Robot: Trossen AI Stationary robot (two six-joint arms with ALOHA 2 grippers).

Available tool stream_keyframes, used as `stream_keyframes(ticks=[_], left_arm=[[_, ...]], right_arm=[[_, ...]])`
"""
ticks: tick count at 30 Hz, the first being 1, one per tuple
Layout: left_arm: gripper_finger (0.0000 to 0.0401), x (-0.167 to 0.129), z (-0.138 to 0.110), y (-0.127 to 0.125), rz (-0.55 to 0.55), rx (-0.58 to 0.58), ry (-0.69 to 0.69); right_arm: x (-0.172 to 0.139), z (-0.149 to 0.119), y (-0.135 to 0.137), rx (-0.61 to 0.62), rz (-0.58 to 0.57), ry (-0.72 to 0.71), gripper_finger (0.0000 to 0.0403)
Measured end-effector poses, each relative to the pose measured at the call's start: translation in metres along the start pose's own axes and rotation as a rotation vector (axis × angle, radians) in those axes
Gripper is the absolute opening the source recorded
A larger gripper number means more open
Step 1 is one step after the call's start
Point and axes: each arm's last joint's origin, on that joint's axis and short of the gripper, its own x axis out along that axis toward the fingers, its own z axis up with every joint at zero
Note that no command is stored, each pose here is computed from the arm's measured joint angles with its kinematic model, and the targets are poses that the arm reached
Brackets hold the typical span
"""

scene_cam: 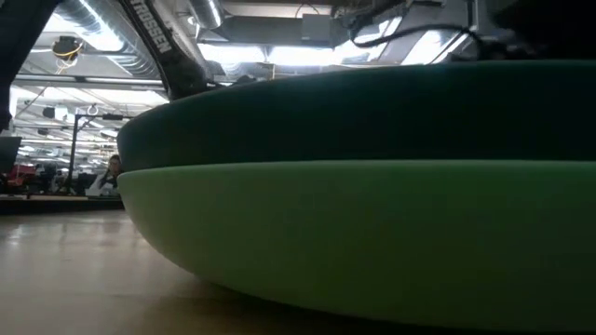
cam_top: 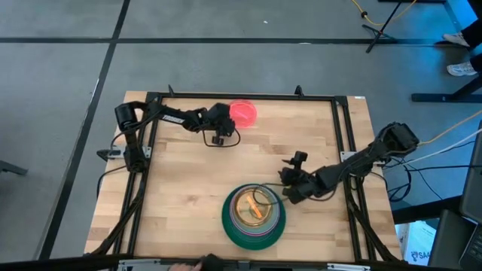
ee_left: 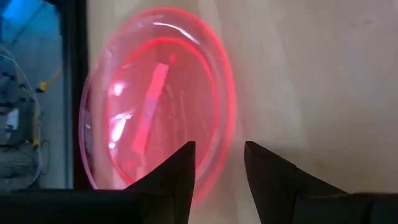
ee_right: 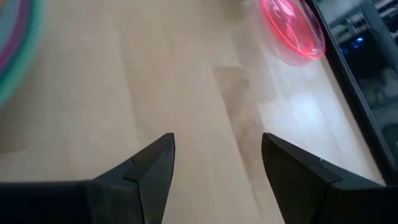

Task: Stack plastic plates
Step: Stack the light pink transparent plate on top of the orange transparent plate

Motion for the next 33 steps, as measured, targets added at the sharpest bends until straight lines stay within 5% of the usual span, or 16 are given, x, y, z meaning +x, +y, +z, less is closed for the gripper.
stream_keyframes(ticks=[12, 19, 24, 33], left_arm=[[0.0124, 0.022, -0.019, 0.014, -0.071, -0.082, -0.099], [0.0063, 0.026, -0.015, 0.02, -0.12, -0.112, -0.075], [0.0007, 0.026, -0.014, 0.021, -0.106, -0.11, -0.086], [0.0002, 0.004, 0.014, 0.019, 0.015, -0.086, -0.075]], right_arm=[[0.023, 0.006, -0.022, 0.05, -0.062, 0.057, 0.0231], [0.023, 0.006, -0.022, 0.038, -0.06, 0.057, 0.0231], [0.023, 0.009, -0.021, 0.1, -0.053, 0.032, 0.0231], [0.023, 0.023, -0.016, 0.223, 0.031, -0.07, 0.0231]])
